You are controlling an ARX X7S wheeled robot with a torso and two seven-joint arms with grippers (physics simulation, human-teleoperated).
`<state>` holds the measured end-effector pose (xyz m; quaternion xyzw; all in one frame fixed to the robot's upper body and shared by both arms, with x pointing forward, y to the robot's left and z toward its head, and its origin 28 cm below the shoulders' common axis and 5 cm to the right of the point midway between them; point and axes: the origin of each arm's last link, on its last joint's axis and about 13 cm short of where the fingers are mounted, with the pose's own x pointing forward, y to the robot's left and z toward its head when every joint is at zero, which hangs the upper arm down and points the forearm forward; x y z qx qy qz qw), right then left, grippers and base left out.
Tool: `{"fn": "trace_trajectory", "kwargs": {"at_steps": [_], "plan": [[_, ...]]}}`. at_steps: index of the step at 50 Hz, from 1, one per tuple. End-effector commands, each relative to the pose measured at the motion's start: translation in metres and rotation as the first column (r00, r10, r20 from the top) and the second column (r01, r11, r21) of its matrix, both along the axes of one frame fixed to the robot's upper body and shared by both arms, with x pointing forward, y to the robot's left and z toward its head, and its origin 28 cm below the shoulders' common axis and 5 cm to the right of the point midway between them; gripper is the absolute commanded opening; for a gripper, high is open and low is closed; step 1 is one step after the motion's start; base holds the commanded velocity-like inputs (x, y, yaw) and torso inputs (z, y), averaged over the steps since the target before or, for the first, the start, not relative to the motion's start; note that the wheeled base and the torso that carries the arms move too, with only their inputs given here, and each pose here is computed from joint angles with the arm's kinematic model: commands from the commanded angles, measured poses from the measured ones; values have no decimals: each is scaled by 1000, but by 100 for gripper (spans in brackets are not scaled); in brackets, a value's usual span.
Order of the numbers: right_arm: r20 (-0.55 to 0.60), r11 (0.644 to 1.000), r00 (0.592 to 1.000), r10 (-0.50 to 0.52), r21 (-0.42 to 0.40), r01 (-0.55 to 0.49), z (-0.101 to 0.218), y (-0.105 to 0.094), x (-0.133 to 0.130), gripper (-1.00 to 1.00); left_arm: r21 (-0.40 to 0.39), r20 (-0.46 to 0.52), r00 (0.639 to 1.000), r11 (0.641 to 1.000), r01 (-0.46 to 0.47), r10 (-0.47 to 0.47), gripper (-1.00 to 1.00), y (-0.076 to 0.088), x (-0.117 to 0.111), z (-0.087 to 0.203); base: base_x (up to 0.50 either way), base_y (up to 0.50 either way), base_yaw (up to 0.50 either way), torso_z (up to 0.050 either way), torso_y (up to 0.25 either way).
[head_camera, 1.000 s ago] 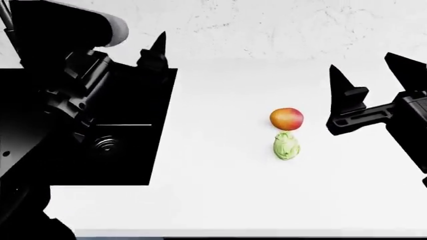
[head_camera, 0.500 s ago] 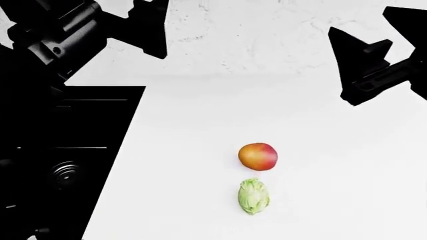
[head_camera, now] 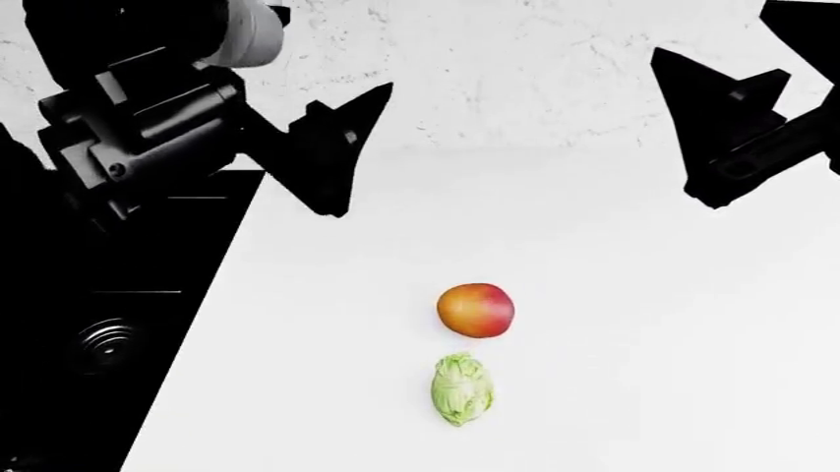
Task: Pick the brussel sprout, mango from the counter and place them in the cabinet. Then close the cabinet.
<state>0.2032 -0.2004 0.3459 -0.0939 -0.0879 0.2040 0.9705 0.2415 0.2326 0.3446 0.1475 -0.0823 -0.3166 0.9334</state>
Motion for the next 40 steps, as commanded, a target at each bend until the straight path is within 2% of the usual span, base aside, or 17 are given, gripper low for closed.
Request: {"fn": "trace_trajectory", "kwargs": {"at_steps": [1,9,20,35,40], "plan": [[-3,1000,1000,-13,-5,13,1,-2,-1,100,137,-114,980,975,176,-161,100,6,-20,-6,0,0,0,0,0],[-2,1000,1000,-19,-5,19,2,-1,0,100,177,-203,950,945,273,-237,100,3,-35,-11,0,0,0,0,0],[-10,1000,1000,-20,-9,20,-1,-2,1,100,224,-265,897,882,414,-354,100,0,-52,-21,0,0,0,0,0],[-15,1000,1000,-21,-14,21,-3,-1,3,100,226,-312,846,830,509,-434,100,-12,-62,-32,0,0,0,0,0],[-16,1000,1000,-21,-14,21,-4,-1,4,100,225,-333,836,824,520,-436,100,-18,-62,-38,0,0,0,0,0]]}}
